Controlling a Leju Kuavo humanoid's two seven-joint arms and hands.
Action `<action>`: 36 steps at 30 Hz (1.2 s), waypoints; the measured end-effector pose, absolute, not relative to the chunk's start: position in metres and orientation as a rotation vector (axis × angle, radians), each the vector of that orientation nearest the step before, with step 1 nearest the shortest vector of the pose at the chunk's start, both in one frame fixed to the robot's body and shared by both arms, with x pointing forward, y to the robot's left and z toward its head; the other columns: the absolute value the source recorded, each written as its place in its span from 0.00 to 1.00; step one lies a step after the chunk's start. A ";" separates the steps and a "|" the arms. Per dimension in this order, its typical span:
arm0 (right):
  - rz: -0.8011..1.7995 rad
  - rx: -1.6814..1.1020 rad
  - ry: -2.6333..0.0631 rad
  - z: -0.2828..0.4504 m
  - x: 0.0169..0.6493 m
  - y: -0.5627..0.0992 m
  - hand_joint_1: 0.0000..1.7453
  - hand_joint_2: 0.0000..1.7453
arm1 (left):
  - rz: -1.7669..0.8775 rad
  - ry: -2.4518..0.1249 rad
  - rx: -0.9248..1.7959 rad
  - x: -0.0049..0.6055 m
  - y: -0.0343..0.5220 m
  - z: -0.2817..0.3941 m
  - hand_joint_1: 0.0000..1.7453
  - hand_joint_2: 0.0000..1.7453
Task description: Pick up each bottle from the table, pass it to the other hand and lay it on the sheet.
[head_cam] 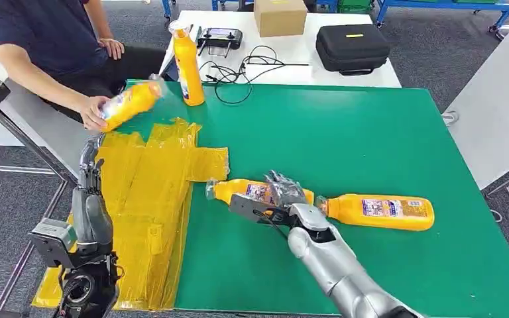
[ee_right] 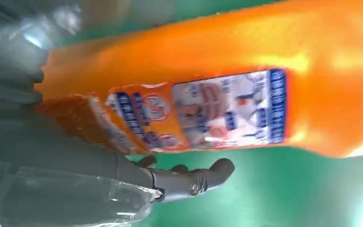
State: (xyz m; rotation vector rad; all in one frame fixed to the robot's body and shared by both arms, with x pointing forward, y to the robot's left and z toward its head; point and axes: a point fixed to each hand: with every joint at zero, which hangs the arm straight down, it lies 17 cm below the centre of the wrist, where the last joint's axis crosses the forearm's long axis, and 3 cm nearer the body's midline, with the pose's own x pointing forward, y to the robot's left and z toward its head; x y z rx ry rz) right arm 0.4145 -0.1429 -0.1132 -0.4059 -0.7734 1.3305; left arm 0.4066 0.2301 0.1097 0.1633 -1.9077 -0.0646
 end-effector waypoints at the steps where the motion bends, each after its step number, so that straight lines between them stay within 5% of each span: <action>1: 1.351 -0.401 -0.764 -0.114 0.412 -0.138 1.00 1.00 | -0.059 -1.906 0.172 0.405 0.235 0.108 0.00 0.00; 14: 1.487 -0.369 -0.732 -0.111 0.397 -0.090 1.00 1.00 | 0.014 -1.866 0.282 0.378 0.283 0.096 0.00 0.00; 35: 1.236 -0.388 -0.941 -0.091 0.426 -0.104 1.00 1.00 | 0.041 -1.824 0.086 0.369 0.239 0.108 0.00 0.00; 36: 1.206 -0.386 -0.983 -0.083 0.432 -0.103 1.00 1.00 | 0.059 -1.808 0.042 0.369 0.237 0.105 0.00 1.00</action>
